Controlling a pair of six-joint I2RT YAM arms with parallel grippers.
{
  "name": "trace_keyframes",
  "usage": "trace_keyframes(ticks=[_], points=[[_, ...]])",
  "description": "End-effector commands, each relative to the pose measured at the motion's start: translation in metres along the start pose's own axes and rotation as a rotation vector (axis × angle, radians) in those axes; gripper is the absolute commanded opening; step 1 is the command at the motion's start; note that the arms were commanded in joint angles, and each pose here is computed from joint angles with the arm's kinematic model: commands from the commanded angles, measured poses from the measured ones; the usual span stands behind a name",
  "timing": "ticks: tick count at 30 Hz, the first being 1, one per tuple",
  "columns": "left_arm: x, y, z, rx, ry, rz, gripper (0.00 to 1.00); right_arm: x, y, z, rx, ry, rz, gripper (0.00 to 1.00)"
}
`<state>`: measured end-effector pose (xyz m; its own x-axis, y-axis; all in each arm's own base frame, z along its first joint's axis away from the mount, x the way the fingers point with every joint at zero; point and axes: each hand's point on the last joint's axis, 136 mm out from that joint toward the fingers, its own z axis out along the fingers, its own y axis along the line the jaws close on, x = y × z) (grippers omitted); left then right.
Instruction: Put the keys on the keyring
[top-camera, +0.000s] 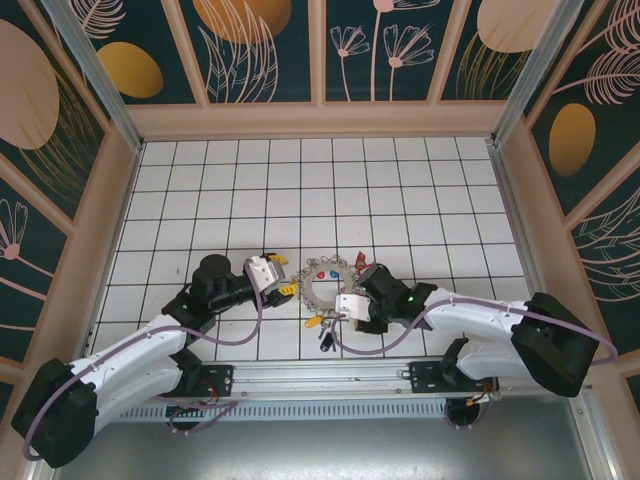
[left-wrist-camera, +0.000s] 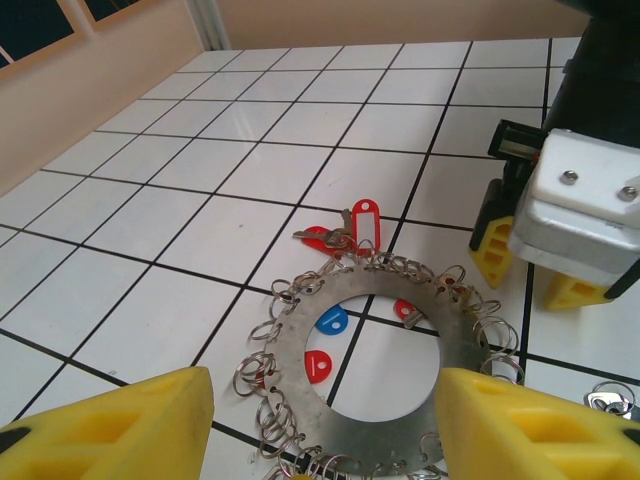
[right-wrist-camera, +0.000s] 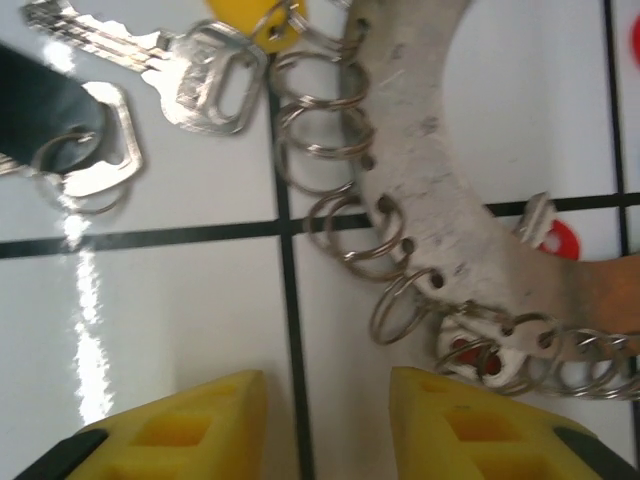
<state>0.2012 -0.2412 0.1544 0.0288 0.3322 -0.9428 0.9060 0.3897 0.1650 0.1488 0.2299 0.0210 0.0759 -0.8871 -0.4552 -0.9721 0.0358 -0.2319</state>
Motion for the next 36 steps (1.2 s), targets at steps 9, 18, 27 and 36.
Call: trace_keyframes(ticks=[9,18,27,36], points=[[-0.006,0.0,0.0,0.003,-0.017,0.01,0.61,-0.003,-0.018,0.013,0.078,-0.01,0.045,0.37],[-0.008,-0.001,-0.001,0.003,-0.032,0.007,0.61,0.004,-0.036,0.014,0.152,-0.002,0.096,0.27],[-0.015,0.0,0.002,0.008,-0.063,0.008,0.6,-0.004,-0.034,0.014,0.144,-0.058,0.089,0.17],[-0.026,0.002,0.003,0.02,-0.078,0.038,0.61,-0.018,-0.04,-0.002,0.188,-0.133,0.045,0.02]])
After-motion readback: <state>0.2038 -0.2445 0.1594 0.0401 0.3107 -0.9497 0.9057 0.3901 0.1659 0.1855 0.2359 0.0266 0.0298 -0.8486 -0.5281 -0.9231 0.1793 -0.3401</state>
